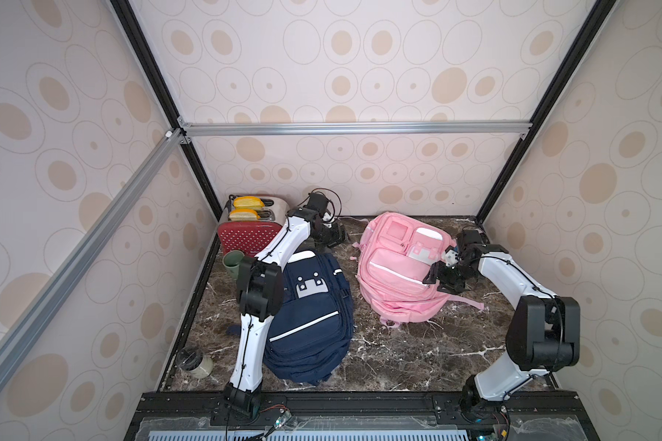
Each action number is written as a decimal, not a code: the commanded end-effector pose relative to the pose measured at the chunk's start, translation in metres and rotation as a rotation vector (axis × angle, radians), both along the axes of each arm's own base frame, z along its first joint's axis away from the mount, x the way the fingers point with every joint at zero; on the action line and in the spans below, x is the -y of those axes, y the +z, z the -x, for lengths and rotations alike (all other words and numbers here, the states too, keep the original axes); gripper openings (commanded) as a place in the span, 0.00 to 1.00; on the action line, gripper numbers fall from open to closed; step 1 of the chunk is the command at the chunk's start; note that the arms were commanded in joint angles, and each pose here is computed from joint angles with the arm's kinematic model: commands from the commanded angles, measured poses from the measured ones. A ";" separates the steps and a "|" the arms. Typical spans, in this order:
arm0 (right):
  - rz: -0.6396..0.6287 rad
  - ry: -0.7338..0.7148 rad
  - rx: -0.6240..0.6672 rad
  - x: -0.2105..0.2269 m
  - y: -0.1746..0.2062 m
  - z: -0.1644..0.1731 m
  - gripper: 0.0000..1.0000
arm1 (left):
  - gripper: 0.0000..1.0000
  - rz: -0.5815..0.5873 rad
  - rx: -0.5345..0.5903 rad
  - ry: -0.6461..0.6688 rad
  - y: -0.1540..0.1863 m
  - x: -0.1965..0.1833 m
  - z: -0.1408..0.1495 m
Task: Zip up the backpack
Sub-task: Zip the zipper on the backpack, then adjust the backpack at the center of the board.
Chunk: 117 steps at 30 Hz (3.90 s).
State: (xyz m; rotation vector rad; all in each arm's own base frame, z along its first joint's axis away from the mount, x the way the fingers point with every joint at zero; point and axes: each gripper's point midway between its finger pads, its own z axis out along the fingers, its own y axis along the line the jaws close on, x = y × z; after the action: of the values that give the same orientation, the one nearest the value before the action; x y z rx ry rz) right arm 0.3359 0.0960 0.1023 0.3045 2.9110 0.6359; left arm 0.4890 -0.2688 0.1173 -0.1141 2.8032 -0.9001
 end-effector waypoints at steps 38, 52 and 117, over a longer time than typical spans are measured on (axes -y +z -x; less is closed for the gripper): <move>0.171 0.246 -0.100 0.050 -0.086 0.007 0.48 | 0.02 0.159 0.323 -0.115 -0.055 0.116 -0.062; 0.240 0.167 -0.091 0.091 -0.090 -0.044 0.50 | 0.00 0.124 0.312 -0.132 -0.016 0.083 -0.002; 0.093 0.087 -0.018 0.017 -0.059 -0.025 0.61 | 0.00 0.236 0.382 -0.053 -0.020 0.089 -0.043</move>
State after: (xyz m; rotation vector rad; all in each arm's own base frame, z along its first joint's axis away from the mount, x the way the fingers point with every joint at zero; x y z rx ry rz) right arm 0.3690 0.1104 0.0641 0.1382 2.8860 0.6327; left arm 0.5340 -0.3616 0.0579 0.0308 2.4289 -1.1413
